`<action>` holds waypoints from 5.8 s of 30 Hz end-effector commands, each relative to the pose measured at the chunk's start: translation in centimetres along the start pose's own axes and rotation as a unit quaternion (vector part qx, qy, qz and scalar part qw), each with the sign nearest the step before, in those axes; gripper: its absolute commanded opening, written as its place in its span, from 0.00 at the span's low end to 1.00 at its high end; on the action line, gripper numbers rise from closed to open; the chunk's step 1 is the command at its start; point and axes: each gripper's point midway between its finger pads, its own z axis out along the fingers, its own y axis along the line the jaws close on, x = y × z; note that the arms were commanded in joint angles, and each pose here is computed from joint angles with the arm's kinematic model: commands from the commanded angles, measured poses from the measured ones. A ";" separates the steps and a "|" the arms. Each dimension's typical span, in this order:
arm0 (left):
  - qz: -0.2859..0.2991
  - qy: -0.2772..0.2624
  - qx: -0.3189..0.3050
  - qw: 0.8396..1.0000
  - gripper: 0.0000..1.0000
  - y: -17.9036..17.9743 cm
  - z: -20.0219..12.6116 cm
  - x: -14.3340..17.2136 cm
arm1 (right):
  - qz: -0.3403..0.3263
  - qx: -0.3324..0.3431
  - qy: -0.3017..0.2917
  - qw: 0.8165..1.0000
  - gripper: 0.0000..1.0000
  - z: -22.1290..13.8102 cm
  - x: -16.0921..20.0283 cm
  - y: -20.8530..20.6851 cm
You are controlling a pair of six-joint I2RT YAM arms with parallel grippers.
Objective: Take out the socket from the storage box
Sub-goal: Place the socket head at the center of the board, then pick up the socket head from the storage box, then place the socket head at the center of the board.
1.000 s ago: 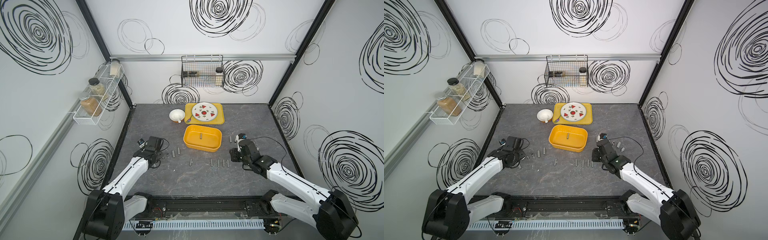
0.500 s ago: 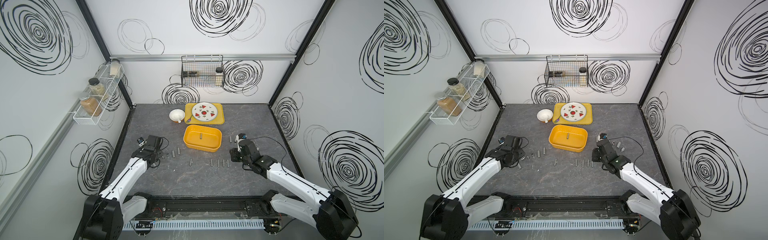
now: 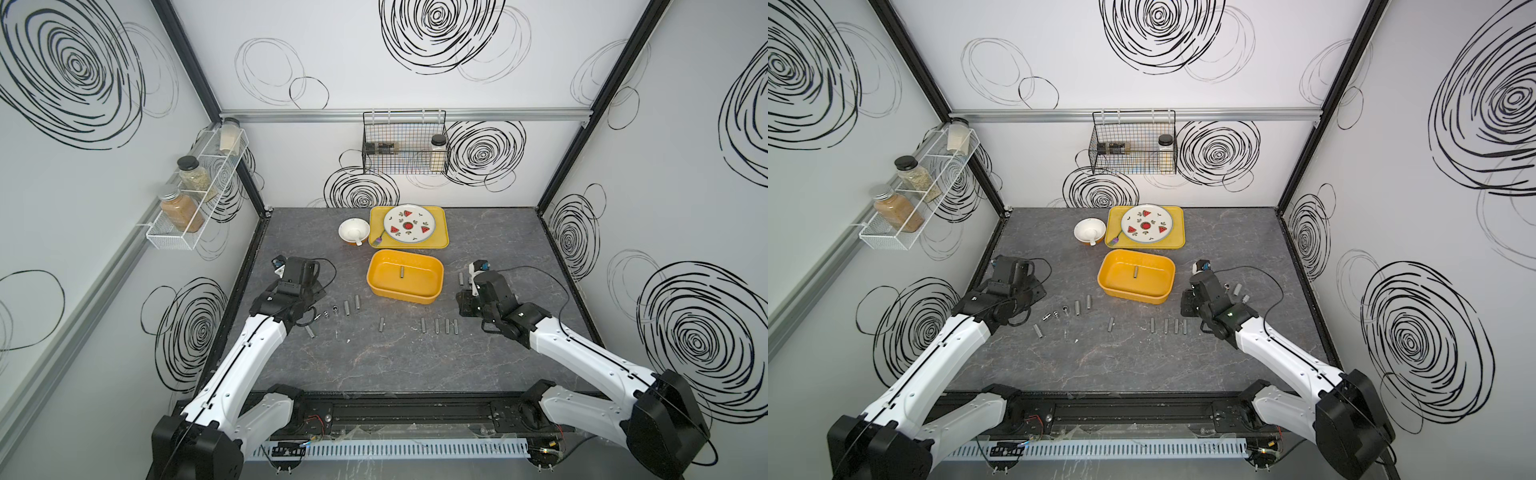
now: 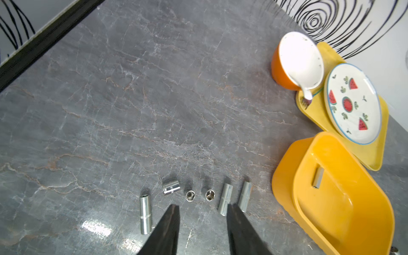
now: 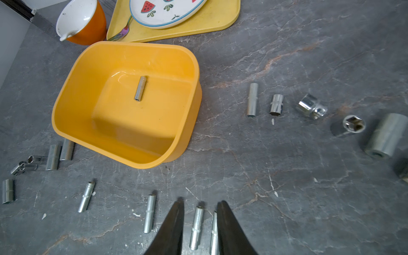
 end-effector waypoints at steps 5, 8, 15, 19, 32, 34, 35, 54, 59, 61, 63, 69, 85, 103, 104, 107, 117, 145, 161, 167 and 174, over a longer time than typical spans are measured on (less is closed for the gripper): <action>0.055 -0.011 0.031 0.998 0.43 -1.3 -1.3 -1.0 | -0.013 -0.035 0.018 0.999 0.30 1.2 -2.6 3.2; 0.076 -0.004 0.037 0.996 0.43 -1.8 -1.2 -1.0 | -0.014 -0.044 0.033 0.998 0.30 2.5 -3.0 4.3; 0.102 0.019 0.063 0.993 0.43 -2.6 -0.4 -0.1 | -0.037 -0.053 0.096 0.993 0.29 7.3 -3.0 8.2; 0.108 0.038 0.080 0.990 0.43 -3.0 0.0 0.8 | -0.036 -0.046 0.122 0.991 0.32 10.8 -3.2 10.3; 0.101 0.032 0.100 0.989 0.43 -3.0 -0.5 0.4 | -0.029 0.042 0.138 0.989 0.36 20.3 -4.5 10.7; 0.101 0.032 0.103 0.989 0.43 -3.1 -0.5 0.4 | -0.029 0.046 0.144 0.988 0.35 21.1 -4.2 10.7; 0.101 0.032 0.104 0.989 0.43 -3.1 -0.5 0.4 | -0.030 0.046 0.148 0.987 0.35 21.5 -4.0 10.8; 0.099 0.035 0.103 0.989 0.43 -2.9 -0.3 0.4 | -0.050 0.085 0.185 0.978 0.16 22.8 -0.5 9.1; 0.098 0.036 0.101 0.989 0.43 -2.9 -0.1 0.4 | -0.051 0.073 0.167 0.982 0.10 22.1 -2.1 10.1; 0.098 0.036 0.100 0.989 0.43 -2.8 -0.2 0.4 | -0.049 0.064 0.156 0.984 0.09 21.4 -3.1 10.7; 0.097 0.035 0.100 0.990 0.43 -2.8 -0.2 0.4 | -0.046 0.055 0.145 0.987 0.09 20.5 -4.1 11.3; 0.097 0.035 0.099 0.990 0.43 -2.8 -0.1 0.4 | -0.031 0.024 0.124 0.992 0.08 17.6 -6.4 12.8; 0.096 0.033 0.099 0.990 0.43 -2.7 -0.2 0.4 | 0.008 -0.010 0.101 0.995 0.08 9.3 -7.2 12.2; 0.092 0.031 0.092 0.991 0.43 -2.5 -0.2 0.4 | 0.003 0.086 0.100 0.991 0.10 0.8 3.2 -0.2; 0.092 0.031 0.091 0.991 0.43 -2.5 -0.1 0.4 | 0.004 0.087 0.099 0.991 0.10 0.8 3.7 -0.6; 0.093 0.036 0.092 0.991 0.43 -2.6 0.0 0.6 | 0.009 0.094 0.095 0.991 0.10 0.7 4.8 -1.8; 0.095 0.041 0.091 0.990 0.43 -2.6 0.3 0.8 | 0.004 0.123 0.097 0.988 0.12 1.7 6.9 -4.2; 0.096 0.042 0.091 0.990 0.43 -2.7 0.3 0.9 | 0.017 0.118 0.129 0.984 0.17 4.3 9.4 -5.9; 0.097 0.045 0.090 0.990 0.43 -2.7 0.4 1.1 | 0.017 0.120 0.135 0.984 0.26 4.3 9.7 -6.1; 0.097 0.044 0.090 0.990 0.43 -2.7 0.4 1.1 | 0.018 0.109 0.127 0.986 0.27 3.8 8.8 -5.5; 0.098 0.044 0.092 0.990 0.43 -2.8 0.4 1.1 | 0.020 0.090 0.109 0.990 0.27 2.8 7.1 -4.4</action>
